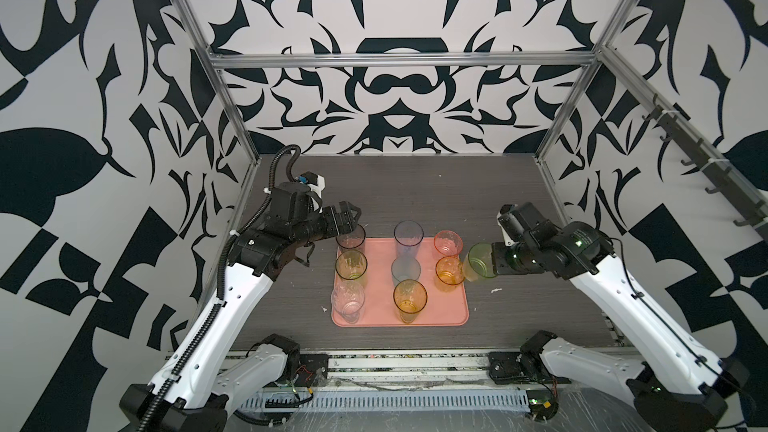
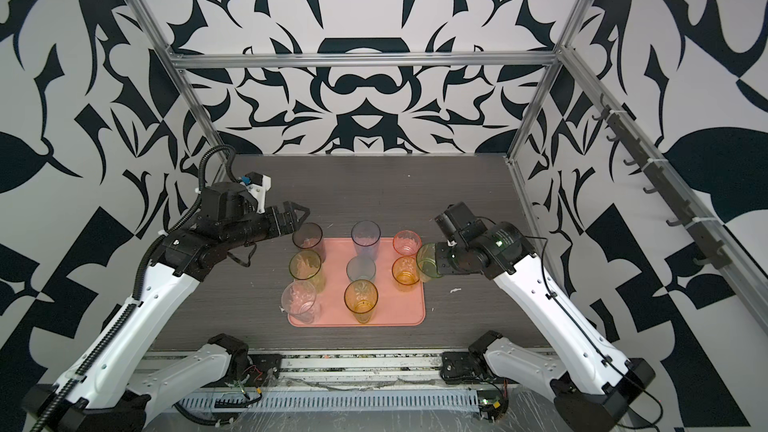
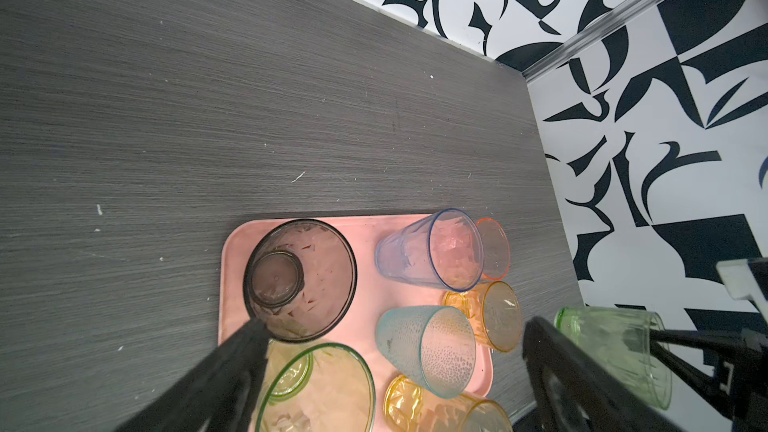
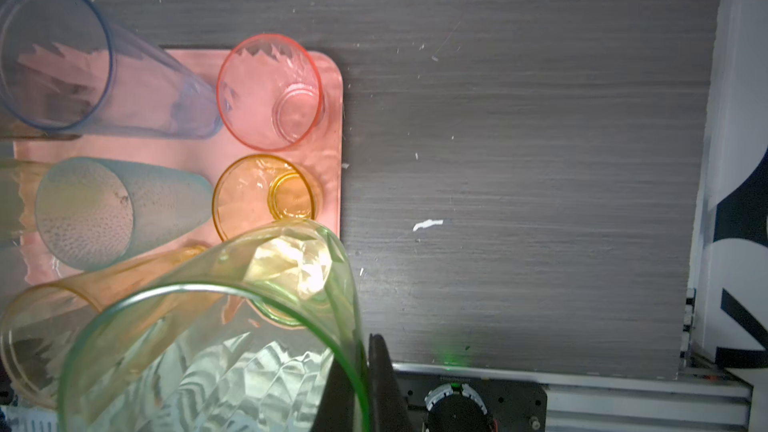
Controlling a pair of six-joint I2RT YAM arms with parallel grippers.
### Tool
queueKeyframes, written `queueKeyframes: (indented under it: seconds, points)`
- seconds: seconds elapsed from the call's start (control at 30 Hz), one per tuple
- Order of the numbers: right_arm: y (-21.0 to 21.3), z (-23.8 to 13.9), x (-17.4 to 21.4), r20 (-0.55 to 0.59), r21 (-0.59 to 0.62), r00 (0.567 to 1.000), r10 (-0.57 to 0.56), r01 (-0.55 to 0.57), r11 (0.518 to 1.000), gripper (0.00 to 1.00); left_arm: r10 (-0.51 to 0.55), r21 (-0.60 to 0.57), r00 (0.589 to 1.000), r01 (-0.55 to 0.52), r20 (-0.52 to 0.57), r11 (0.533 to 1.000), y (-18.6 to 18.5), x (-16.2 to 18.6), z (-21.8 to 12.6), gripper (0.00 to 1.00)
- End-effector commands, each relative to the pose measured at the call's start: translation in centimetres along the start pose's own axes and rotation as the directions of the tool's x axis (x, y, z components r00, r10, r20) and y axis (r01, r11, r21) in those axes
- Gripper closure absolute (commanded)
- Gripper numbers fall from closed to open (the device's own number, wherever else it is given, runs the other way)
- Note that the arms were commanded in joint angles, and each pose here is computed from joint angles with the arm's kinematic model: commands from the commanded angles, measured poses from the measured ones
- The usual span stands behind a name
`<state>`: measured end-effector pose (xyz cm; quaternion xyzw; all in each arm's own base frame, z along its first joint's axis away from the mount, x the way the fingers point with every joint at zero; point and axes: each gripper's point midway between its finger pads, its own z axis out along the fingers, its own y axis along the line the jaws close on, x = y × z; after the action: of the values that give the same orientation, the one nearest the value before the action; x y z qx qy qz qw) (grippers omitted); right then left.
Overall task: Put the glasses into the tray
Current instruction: 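Lift the green cup with the right gripper and carry it to the tray's near edge, then lower the green cup onto the tray and open the right gripper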
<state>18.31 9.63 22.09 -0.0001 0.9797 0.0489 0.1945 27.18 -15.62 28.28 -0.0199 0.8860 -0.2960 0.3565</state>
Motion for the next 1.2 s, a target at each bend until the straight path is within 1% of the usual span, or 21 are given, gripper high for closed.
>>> queueKeyframes:
  seconds: [0.0, 0.3, 0.53, 0.67, 0.77, 0.97, 1.07, 1.17]
  points:
    - [-1.0, -0.5, 1.1, 0.019, 0.062, 0.999, 0.042, -0.043, 0.997, 1.00, -0.016, -0.001, 1.000, 0.016, -0.008, 1.000, 0.3, 0.7, -0.2, 0.01]
    - [0.9, 0.4, 3.6, 0.001, 0.053, 1.000, 0.000, 0.000, 0.999, 1.00, -0.012, -0.001, 1.000, 0.012, -0.002, 1.000, 0.3, 0.7, -0.3, 0.00]
    - [3.3, 1.7, 5.4, -0.007, 0.041, 0.999, -0.043, 0.043, 0.998, 1.00, -0.012, -0.006, 1.000, 0.012, -0.006, 1.000, 0.6, 1.0, -0.2, 0.01]
    - [4.8, 2.6, 6.4, 0.001, 0.012, 0.999, -0.054, 0.054, 0.998, 1.00, -0.013, -0.006, 1.000, 0.013, -0.008, 1.000, 0.6, 1.0, -0.1, 0.01]
    - [5.7, 3.6, 7.4, -0.017, -0.002, 0.998, -0.062, 0.062, 0.998, 1.00, -0.013, -0.008, 1.000, 0.013, -0.007, 1.000, 0.6, 1.0, -0.2, 0.01]
    - [6.7, 4.8, 8.5, -0.025, 0.003, 0.995, -0.095, 0.095, 0.995, 1.00, -0.019, -0.009, 1.000, 0.019, -0.014, 1.000, 0.7, 1.2, -0.1, 0.01]
    - [6.6, 5.3, 8.7, -0.023, 0.008, 0.995, -0.092, 0.092, 0.996, 1.00, -0.020, -0.006, 1.000, 0.020, -0.014, 1.000, 0.6, 1.2, -0.1, 0.00]
    - [6.9, 6.0, 8.9, -0.015, -0.014, 0.996, -0.092, 0.092, 0.996, 1.00, -0.020, -0.007, 1.000, 0.020, -0.012, 1.000, 0.7, 1.3, -0.2, 0.01]
